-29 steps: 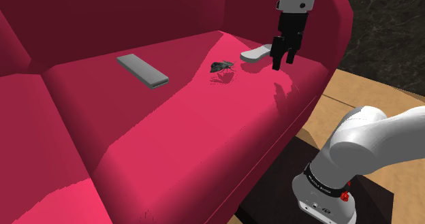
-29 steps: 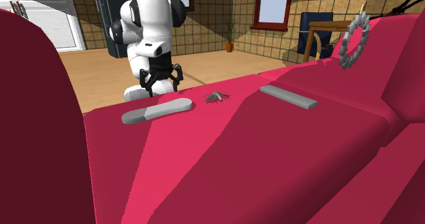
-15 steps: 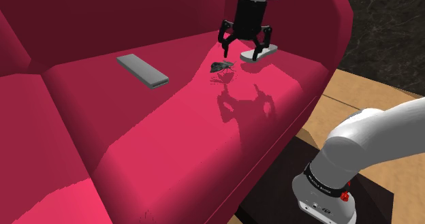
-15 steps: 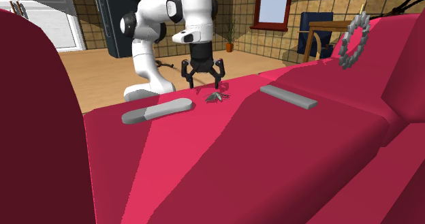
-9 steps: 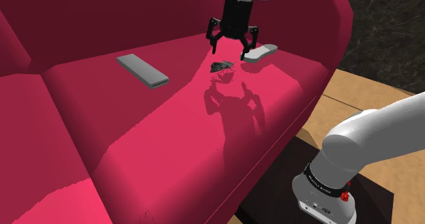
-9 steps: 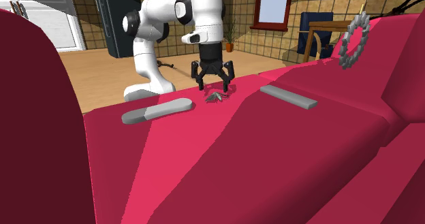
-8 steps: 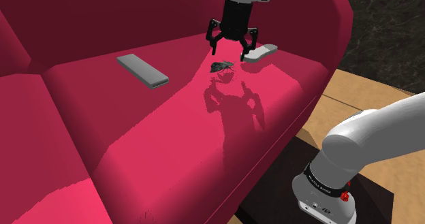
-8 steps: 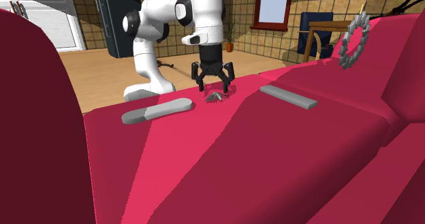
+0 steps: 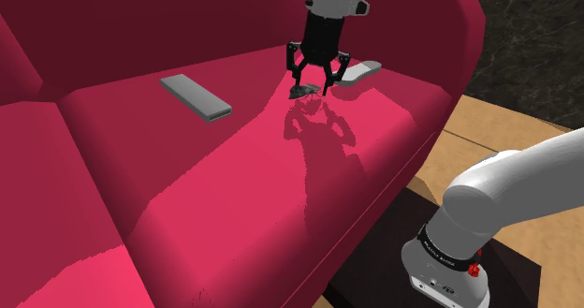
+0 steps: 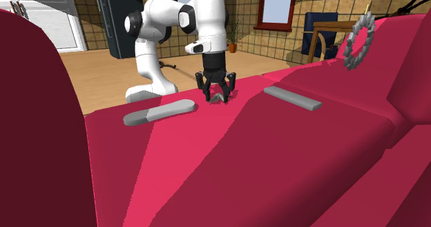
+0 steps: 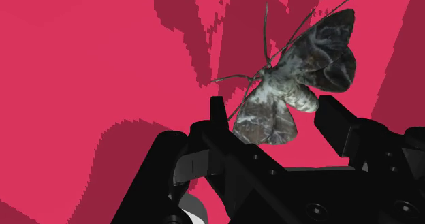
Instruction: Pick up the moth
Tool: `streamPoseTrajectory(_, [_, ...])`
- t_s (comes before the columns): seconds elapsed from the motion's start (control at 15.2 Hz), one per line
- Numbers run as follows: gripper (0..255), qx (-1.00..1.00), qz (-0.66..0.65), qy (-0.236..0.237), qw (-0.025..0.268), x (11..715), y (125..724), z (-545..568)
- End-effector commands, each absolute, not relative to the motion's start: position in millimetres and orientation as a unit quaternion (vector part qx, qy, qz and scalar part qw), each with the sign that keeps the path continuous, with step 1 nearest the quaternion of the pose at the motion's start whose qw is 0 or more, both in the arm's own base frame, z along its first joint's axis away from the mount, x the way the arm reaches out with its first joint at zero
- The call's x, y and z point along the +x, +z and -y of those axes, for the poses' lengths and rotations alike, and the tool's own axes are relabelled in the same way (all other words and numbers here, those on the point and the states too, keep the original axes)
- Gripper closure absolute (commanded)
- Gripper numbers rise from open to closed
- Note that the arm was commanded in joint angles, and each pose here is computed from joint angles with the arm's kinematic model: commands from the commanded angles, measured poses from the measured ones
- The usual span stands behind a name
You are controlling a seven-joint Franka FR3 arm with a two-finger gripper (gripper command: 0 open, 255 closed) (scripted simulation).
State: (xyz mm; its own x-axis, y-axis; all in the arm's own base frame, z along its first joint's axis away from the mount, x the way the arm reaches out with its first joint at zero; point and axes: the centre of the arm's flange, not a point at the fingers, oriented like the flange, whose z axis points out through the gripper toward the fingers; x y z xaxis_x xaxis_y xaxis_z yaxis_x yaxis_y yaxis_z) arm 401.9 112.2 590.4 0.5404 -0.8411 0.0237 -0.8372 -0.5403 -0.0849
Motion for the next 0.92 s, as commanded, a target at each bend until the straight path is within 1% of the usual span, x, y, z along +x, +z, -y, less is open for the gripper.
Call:
streamPoseTrajectory(0.0, [255, -0.877, -0.479, -0.03, 0.031, 402.2, 589.1, -111.9])
streamPoseTrajectory(0.4, [255, -0.877, -0.479, -0.03, 0.031, 402.2, 589.1, -111.9])
streamPoseTrajectory(0.86, [255, -0.877, -0.479, -0.03, 0.031, 402.2, 626.1, -111.9])
